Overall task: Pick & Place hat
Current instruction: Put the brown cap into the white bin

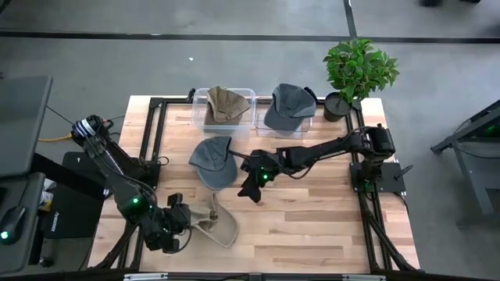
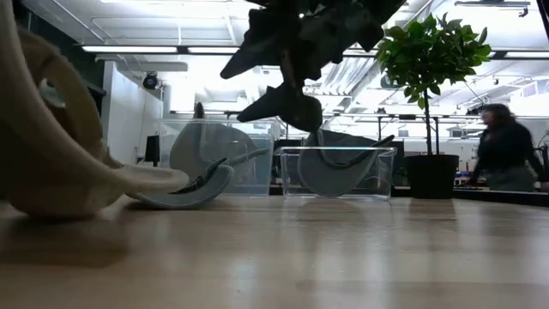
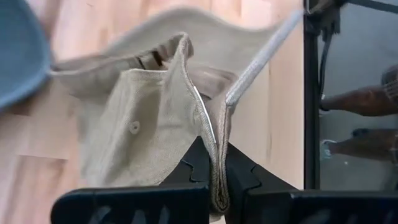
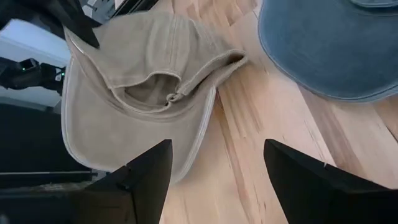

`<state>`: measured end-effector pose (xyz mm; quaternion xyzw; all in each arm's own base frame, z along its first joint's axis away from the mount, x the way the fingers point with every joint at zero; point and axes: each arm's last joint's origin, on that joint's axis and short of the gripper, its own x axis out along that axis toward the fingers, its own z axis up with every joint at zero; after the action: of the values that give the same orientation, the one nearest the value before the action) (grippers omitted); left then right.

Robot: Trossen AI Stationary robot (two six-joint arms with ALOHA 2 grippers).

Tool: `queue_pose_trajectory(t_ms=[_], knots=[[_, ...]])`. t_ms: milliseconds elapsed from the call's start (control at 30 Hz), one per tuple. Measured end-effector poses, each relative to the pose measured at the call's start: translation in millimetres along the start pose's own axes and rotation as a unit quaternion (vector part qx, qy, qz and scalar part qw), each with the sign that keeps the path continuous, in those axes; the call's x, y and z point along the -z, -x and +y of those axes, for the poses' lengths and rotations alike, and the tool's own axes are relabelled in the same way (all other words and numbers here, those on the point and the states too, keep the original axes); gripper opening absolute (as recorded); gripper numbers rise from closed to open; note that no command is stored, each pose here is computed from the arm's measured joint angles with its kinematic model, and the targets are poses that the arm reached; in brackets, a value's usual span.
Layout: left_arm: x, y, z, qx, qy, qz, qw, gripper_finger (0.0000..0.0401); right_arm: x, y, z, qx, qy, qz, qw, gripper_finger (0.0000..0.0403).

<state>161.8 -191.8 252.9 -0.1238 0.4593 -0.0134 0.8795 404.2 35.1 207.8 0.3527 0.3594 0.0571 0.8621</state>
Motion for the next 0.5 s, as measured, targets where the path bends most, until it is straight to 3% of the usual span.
queue_pose_trajectory(t_ms=[167, 500], knots=[[-19.6, 6.3, 6.6, -0.026, -0.007, -0.003, 1.000, 0.0000, -3.0, 10.5, 6.1, -0.016, 0.022, 0.003, 1.000, 0.0248], [-57.8, 17.0, 15.6, -0.026, -0.031, -0.022, 0.999, 0.0000, -12.7, 38.8, 16.2, -0.026, 0.068, -0.015, 0.997, 0.0248]])
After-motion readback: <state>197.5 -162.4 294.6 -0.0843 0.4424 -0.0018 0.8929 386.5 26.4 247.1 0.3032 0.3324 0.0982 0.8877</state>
